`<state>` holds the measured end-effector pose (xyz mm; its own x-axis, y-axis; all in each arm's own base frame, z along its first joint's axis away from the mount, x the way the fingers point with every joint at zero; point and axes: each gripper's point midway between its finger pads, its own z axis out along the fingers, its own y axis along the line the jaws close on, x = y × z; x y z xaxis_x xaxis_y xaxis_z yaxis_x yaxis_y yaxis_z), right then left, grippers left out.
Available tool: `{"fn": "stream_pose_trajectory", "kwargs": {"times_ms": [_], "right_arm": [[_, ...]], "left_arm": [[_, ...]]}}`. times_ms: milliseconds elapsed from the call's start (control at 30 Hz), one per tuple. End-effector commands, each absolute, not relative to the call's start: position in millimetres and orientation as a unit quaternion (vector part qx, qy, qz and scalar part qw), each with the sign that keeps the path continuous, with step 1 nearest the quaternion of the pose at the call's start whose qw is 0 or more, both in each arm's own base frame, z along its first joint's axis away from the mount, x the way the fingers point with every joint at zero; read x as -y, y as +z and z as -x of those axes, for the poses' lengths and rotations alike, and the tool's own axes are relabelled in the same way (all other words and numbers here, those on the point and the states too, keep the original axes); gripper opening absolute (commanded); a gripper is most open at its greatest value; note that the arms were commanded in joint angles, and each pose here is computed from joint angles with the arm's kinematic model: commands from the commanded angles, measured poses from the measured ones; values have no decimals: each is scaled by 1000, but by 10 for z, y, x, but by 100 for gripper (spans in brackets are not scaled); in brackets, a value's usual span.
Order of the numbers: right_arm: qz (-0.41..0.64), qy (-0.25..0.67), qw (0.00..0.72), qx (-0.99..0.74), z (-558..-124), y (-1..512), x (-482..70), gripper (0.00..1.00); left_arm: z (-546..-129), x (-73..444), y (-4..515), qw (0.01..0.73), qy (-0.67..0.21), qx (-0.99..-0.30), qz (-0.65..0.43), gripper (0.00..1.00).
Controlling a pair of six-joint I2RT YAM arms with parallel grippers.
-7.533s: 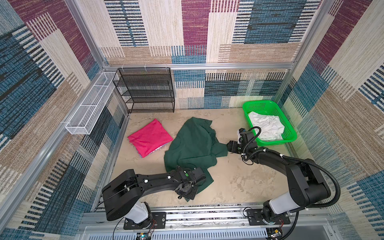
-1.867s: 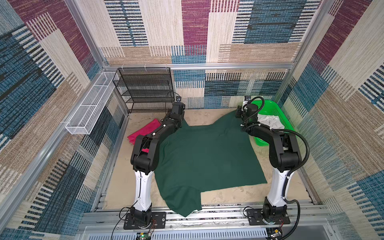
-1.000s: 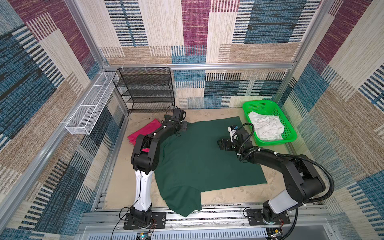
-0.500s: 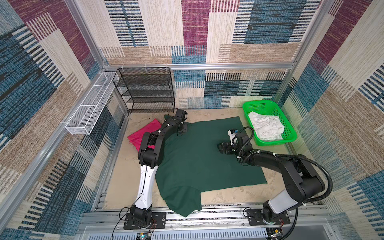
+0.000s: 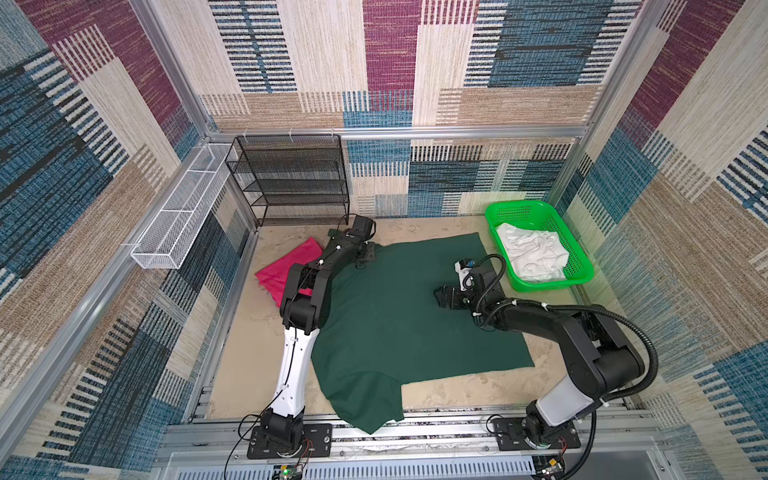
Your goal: Fold and stack the t-shirts
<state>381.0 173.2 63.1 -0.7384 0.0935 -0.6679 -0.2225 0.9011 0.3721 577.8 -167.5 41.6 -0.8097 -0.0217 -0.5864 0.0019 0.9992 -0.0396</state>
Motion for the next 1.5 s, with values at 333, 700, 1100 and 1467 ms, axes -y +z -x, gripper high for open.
{"fn": "stream_pose_trajectory", "kwargs": {"times_ms": [333,700,1100,1467], "right_arm": [[37,247,343,-905,-3765,481,-1826,99],[24,271,335,-902,-3581,472,-1820,99],[27,259,334,-906,-3536,521,-1775,99],[-20,181,260,-948,-3278,31,-1455,99]], "left_arm": [[-6208,1805,773,347,10,-934,-85,3],[-6899,2088,1385,518,3,-843,-145,34],[-5932,1894,1664,475,-56,-877,-48,56],[-5580,1521,859,356,10,-934,6,56]]}}
